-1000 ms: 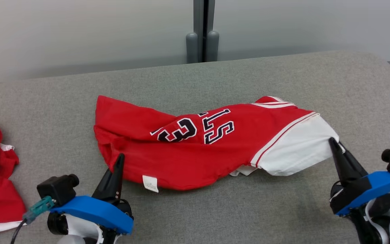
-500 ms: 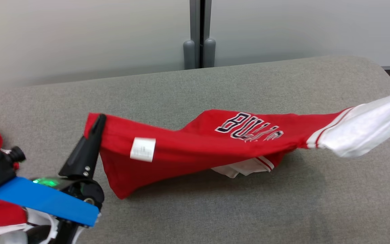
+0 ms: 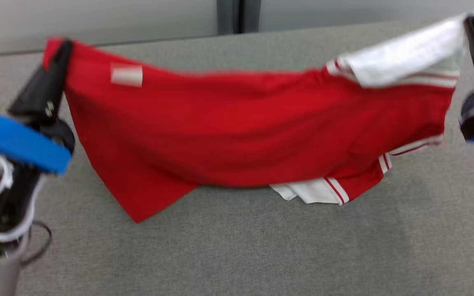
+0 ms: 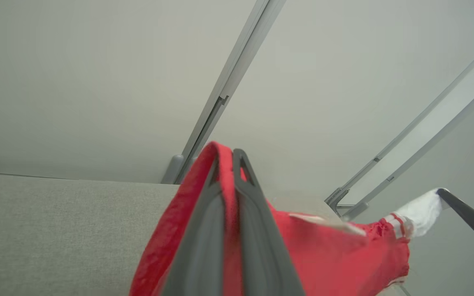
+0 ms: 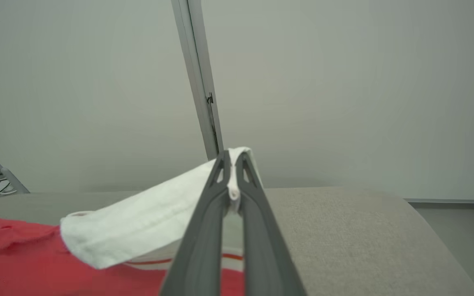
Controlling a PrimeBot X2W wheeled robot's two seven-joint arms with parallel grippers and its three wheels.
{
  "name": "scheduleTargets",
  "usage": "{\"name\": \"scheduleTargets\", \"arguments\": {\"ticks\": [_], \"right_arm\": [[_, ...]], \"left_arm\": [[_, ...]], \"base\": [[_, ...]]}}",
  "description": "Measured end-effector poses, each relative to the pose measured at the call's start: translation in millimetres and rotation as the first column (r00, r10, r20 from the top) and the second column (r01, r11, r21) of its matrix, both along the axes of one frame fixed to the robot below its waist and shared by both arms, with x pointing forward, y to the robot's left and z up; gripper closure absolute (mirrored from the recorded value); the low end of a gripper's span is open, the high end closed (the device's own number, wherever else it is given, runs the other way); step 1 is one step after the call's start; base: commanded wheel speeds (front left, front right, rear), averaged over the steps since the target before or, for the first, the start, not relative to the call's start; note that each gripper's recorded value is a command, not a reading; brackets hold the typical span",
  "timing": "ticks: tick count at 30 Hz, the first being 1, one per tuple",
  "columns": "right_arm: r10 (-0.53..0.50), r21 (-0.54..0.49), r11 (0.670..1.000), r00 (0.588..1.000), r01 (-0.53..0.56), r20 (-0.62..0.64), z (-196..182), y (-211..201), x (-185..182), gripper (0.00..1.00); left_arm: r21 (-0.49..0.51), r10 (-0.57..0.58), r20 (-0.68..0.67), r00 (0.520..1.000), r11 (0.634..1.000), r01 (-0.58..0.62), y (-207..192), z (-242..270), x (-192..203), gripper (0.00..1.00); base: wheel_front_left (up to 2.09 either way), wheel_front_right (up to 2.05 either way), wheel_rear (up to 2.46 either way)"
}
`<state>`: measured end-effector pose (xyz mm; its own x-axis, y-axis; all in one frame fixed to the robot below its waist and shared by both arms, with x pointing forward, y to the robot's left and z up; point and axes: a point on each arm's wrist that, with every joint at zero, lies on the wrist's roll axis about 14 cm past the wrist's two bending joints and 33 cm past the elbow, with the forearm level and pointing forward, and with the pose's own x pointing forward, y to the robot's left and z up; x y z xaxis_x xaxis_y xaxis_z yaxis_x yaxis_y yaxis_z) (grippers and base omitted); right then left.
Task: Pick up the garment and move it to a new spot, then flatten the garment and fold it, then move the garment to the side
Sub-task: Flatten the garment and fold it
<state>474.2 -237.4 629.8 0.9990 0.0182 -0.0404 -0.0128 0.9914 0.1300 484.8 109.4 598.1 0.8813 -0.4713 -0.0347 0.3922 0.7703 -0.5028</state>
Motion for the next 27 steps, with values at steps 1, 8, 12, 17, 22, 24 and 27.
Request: {"name": "scheduleTargets", "arguments": {"ticks": [1, 8, 12, 17, 22, 24, 27], "right_arm": [[0.006, -0.001, 1.0, 1.0, -0.006, -0.006, -3.0, 1.8, 14.2, 1.0], [0.04, -0.066, 0.997, 0.99, -0.031, 0.133, 27.7, 20.0, 109.4, 1.0], [0.048, -0.151, 0.989, 0.95, -0.001, 0.308, 70.3, 28.3, 143.1, 1.0], [0.076, -0.212, 0.976, 0.841, 0.046, 0.535, 147.8, 36.0, 143.7, 1.0], [0.092, -0.234, 0.968, 0.746, 0.088, 0.66, 190.5, 33.7, 131.3, 1.0], [0.096, -0.238, 0.968, 0.751, 0.083, 0.653, 186.6, 32.3, 132.3, 1.0], [0.1, -0.25, 0.967, 0.815, 0.057, 0.571, 147.6, 29.0, 140.2, 1.0]], "left_arm": [[0.018, 0.004, 0.009, 1.0, 1.0, -0.004, 0.4, -1.2, 12.8, 1.0], [0.067, 0.116, 0.117, 0.986, 0.99, -0.124, 16.9, 6.6, 108.4, 1.0], [0.064, 0.169, 0.228, 0.959, 0.98, -0.188, 20.4, 25.7, 148.1, 1.0], [0.025, 0.211, 0.406, 0.889, 0.97, -0.241, 24.1, 79.0, 163.6, 1.0], [-0.007, 0.237, 0.515, 0.824, 0.962, -0.273, 29.1, 111.3, 161.7, 1.0], [-0.004, 0.235, 0.52, 0.822, 0.962, -0.273, 28.3, 109.2, 160.9, 1.0], [0.031, 0.214, 0.475, 0.853, 0.965, -0.26, 23.9, 79.1, 158.4, 1.0]], "base": [[0.0, 0.0, 0.0], [0.0, 0.0, 0.0], [0.0, 0.0, 0.0], [0.0, 0.0, 0.0], [0.0, 0.0, 0.0], [0.0, 0.0, 0.0], [0.0, 0.0, 0.0]]}}
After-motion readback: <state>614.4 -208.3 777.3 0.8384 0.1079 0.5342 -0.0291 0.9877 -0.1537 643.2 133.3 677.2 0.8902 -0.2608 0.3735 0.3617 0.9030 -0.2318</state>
